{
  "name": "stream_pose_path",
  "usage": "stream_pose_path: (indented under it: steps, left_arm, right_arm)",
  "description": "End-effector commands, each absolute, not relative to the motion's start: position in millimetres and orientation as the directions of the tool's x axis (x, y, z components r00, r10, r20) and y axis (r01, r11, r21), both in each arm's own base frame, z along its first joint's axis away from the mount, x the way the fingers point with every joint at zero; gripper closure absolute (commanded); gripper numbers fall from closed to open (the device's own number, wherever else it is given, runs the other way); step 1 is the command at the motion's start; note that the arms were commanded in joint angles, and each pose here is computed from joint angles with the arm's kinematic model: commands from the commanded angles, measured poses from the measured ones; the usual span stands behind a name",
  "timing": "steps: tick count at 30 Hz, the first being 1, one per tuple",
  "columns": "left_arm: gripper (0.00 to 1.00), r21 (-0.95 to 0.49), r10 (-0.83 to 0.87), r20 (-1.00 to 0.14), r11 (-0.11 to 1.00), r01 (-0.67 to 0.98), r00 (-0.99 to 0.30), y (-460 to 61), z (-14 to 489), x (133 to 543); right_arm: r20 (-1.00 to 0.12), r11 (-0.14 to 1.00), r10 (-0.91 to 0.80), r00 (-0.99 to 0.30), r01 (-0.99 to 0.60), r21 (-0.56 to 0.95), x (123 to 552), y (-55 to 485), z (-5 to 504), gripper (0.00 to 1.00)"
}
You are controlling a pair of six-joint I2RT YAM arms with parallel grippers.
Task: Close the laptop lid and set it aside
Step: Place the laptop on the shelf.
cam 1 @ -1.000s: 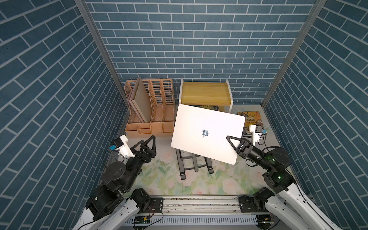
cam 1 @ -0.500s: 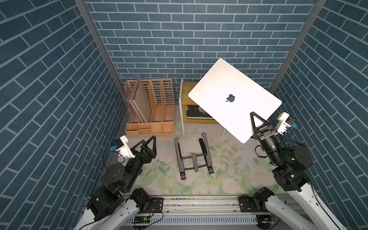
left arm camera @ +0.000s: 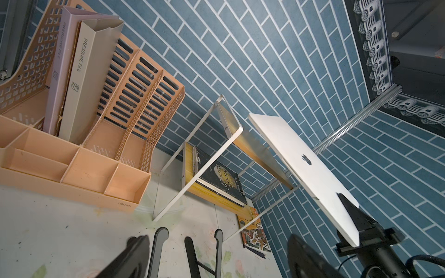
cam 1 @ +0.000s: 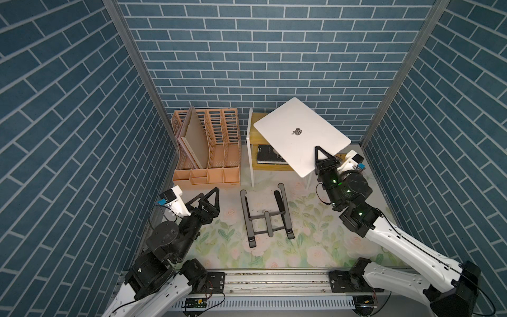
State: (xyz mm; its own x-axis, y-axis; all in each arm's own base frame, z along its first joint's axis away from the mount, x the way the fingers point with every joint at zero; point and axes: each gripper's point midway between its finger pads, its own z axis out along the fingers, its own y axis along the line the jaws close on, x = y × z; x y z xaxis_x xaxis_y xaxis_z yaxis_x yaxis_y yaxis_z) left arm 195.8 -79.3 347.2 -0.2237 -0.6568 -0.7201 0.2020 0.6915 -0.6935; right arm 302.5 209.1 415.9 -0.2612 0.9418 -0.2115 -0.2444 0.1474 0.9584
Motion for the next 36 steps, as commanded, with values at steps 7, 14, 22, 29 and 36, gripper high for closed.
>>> stream_pose_path:
  steps: [7, 14, 22, 29, 36]
  left_arm:
    - [0.08, -0.697, -0.665, -0.717, 0.689, 0.200, -0.208, -76, 355, 195]
    - [0.08, -0.704, -0.675, -0.710, 0.683, 0.194, -0.201, -70, 355, 191]
    - [0.08, -0.707, -0.680, -0.707, 0.684, 0.181, -0.196, -67, 356, 190]
    - [0.08, -0.707, -0.683, -0.707, 0.689, 0.159, -0.183, -60, 355, 188]
    - [0.08, -0.710, -0.687, -0.704, 0.688, 0.150, -0.181, -59, 354, 189]
  right_arm:
    - [0.176, -0.158, 0.984, 0.014, -0.376, 0.913, 280, 190, 502, 1.00]
    - [0.223, -0.171, 0.965, 0.141, -0.310, 0.935, 295, 210, 486, 1.00]
    - [0.214, -0.158, 0.955, 0.205, -0.257, 0.953, 313, 238, 480, 1.00]
    - [0.214, -0.160, 0.952, 0.217, -0.242, 0.957, 324, 258, 469, 1.00]
    - [0.199, -0.151, 0.957, 0.210, -0.227, 0.962, 335, 279, 458, 1.00]
